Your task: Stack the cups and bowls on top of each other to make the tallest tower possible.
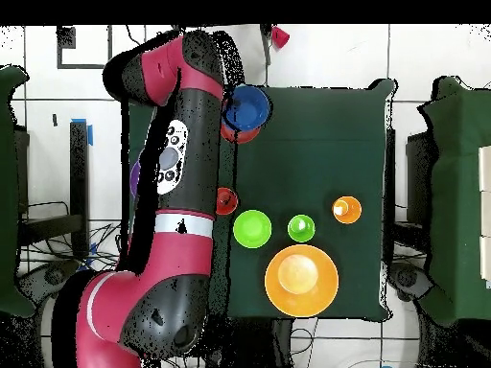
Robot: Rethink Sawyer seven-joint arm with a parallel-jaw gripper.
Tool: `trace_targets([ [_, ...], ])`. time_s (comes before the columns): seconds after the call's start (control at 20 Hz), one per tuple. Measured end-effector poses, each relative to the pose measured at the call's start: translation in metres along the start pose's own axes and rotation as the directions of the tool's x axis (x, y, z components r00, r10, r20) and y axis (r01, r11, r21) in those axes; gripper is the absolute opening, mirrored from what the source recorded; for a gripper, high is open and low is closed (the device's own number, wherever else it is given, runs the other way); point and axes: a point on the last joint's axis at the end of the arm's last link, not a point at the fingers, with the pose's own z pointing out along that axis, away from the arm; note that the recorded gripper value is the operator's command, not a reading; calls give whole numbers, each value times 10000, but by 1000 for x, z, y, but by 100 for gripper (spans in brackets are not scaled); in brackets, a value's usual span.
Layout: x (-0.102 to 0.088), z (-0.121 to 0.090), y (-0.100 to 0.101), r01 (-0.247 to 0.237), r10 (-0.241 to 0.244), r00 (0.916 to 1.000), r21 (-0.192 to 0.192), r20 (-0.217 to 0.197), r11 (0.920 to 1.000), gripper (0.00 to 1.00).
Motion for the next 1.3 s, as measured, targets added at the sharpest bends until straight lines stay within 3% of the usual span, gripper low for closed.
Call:
trace_targets([
  [1.3, 4, -5, 6, -3, 2, 10000, -141, -75, 9999, 0],
])
